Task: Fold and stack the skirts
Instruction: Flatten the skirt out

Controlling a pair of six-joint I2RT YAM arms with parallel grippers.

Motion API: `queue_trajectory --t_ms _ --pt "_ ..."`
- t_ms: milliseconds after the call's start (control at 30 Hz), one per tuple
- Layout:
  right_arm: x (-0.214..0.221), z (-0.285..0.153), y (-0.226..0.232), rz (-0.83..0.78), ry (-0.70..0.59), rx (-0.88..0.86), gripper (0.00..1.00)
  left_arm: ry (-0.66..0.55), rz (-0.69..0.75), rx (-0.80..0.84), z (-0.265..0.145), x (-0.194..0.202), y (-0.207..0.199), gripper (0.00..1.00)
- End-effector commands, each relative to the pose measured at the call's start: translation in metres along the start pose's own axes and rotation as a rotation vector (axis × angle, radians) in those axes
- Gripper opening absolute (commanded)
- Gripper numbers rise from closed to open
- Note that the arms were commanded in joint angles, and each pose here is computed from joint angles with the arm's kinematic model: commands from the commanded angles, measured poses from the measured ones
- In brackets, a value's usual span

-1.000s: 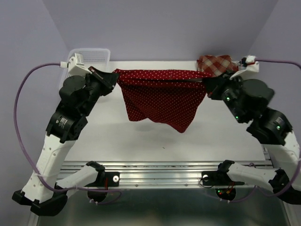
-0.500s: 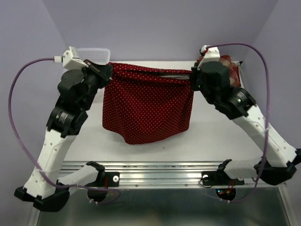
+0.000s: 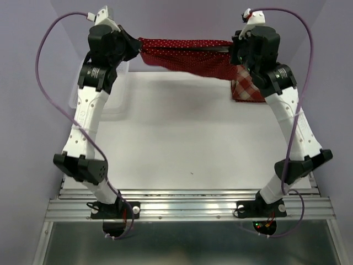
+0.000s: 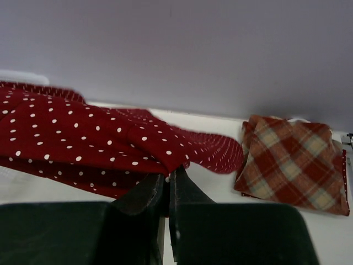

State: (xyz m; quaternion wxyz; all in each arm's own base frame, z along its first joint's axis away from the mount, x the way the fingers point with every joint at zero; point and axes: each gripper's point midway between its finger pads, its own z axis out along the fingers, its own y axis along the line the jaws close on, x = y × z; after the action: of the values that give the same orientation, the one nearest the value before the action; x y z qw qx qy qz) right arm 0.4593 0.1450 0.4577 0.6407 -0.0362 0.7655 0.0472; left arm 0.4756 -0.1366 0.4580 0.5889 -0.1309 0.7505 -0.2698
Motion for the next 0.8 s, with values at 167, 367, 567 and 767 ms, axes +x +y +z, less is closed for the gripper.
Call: queue_trajectory --t_ms 167,367,567,767 --pt "0.182 -0.039 -0.015 0.050 0.281 -0.025 0.09 0.059 -0.018 -0.057 -0.043 0.111 0.083 0.00" --pt "0.327 -0.121 0.002 0.268 0.581 -0.118 0.36 0.395 -0.165 -0.283 -0.095 0.291 0.186 0.33" --pt "0.337 -0.189 0.007 0.362 0.608 -0.218 1.00 0.439 -0.196 -0.372 -0.153 0.327 0.204 0.99" --pt "0.288 -0.188 0.003 0.386 0.469 -0.211 1.00 0.303 -0.201 -0.209 -0.162 0.270 0.155 0.99"
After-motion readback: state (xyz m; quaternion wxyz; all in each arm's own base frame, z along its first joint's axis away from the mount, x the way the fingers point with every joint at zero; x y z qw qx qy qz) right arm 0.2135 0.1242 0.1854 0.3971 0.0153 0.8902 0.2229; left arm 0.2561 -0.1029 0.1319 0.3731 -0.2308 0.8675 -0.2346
